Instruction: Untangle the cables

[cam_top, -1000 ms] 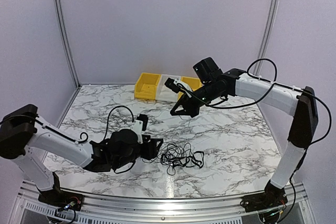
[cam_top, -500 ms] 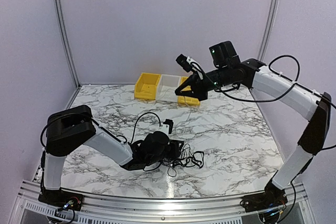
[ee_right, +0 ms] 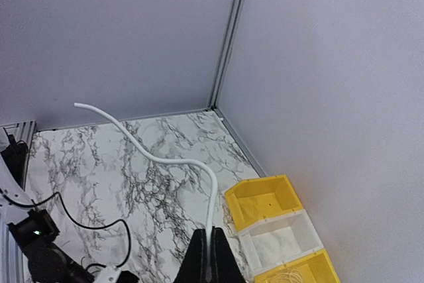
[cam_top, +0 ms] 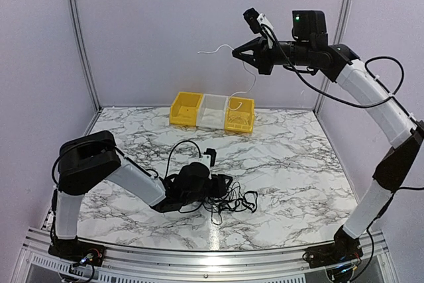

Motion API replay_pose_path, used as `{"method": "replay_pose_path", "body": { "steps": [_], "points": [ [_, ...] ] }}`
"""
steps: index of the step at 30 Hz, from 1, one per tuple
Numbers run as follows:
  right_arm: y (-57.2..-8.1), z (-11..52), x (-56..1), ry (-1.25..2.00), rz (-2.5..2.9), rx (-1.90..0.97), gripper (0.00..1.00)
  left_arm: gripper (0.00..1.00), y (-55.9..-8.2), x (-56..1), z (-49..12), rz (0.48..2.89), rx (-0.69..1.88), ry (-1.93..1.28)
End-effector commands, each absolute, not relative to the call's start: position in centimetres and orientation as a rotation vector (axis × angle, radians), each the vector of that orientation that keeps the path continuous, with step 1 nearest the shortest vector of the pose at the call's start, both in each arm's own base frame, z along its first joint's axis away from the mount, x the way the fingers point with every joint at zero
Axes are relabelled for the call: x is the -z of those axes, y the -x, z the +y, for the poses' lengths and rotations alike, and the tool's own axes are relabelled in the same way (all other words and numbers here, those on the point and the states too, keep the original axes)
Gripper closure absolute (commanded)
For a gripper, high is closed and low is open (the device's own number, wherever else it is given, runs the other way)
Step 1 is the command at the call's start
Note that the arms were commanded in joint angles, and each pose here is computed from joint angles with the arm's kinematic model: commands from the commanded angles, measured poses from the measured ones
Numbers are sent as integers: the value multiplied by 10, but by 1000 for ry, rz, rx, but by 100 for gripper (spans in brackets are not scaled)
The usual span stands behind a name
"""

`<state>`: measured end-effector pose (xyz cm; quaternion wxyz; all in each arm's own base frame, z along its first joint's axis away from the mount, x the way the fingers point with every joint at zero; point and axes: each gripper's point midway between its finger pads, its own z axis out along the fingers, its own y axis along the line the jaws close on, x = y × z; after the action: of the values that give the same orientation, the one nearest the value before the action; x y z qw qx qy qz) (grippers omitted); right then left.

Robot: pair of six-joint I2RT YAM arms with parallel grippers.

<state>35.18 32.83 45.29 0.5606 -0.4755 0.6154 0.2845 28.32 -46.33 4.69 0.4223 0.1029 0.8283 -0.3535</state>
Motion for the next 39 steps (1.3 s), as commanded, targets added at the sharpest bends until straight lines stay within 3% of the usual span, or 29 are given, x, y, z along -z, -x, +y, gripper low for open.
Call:
{"method": "replay_pose_path", "body": {
  "steps": [1, 6, 11, 27, 39],
  "points": [
    [-411, 314, -432, 1018, 1515, -542, 100, 46, -274, -122, -461, 1913, 905, -315],
    [-454, 300, -409, 955, 1552, -502, 100, 41, -261, -186, -444, 1782, 892, -324],
    [-494, 292, -378, 914, 1590, -476, 100, 39, -256, -205, -411, 1765, 850, -283],
    [-623, 254, -289, 705, 1697, -541, 100, 37, -246, -180, -338, 1852, 670, -215],
    [-627, 223, -202, 565, 1935, -452, 100, 36, -247, -163, -333, 1892, 617, -221]
  ]
}}
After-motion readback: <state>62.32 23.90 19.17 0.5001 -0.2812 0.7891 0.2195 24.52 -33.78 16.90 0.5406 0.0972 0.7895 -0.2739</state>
